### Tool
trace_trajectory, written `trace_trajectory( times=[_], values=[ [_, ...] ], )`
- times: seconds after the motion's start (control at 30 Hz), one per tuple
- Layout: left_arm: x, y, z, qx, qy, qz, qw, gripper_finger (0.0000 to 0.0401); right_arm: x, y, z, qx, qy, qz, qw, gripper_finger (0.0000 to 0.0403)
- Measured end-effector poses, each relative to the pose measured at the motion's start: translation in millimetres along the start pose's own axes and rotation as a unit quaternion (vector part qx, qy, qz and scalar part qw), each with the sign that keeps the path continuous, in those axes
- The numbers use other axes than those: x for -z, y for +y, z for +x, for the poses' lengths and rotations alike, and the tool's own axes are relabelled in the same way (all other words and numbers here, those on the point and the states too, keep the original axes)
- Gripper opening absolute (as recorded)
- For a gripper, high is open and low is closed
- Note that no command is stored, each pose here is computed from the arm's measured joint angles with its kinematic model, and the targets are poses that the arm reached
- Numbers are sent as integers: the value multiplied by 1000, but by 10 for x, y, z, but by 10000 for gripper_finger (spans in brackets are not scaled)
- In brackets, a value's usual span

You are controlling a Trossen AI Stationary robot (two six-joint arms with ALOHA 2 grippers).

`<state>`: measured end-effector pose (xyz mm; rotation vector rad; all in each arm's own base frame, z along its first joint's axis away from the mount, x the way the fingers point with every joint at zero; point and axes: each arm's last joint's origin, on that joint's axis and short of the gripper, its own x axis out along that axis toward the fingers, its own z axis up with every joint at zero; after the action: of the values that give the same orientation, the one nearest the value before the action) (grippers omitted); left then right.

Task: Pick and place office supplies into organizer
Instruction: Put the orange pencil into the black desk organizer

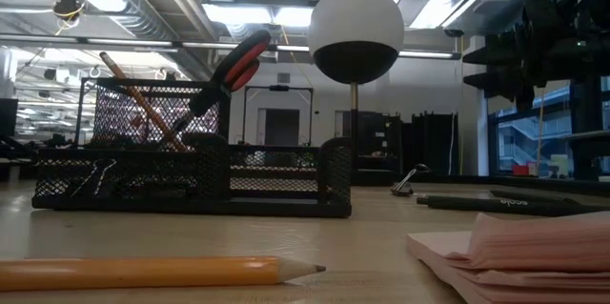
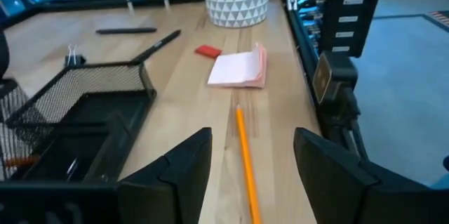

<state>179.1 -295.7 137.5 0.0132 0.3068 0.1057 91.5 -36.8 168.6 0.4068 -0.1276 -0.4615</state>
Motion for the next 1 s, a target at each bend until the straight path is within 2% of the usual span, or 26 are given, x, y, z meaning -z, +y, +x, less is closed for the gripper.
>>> trace_trajectory(
  times=[0.13, 0.27, 0.73, 0.9, 1.0],
  values=[
    [55, -6, 19, -3, 3, 14, 1000, 193, 0, 0, 0, 0, 0, 0, 1000, 236],
    [216, -35, 65, -13, 3, 14, 1000, 192, 0, 0, 0, 0, 0, 0, 1000, 236],
    [757, -96, 227, -27, 6, -72, 997, 192, 1, 0, 0, 0, 0, 2, 1000, 236],
    [860, -91, 256, -31, 10, -82, 996, 192, 2, -1, 0, 0, 0, 2, 1000, 236],
    [896, -91, 264, -34, 9, -70, 997, 192, 1, 0, 0, 0, 0, 1, 1000, 236]
  ],
)
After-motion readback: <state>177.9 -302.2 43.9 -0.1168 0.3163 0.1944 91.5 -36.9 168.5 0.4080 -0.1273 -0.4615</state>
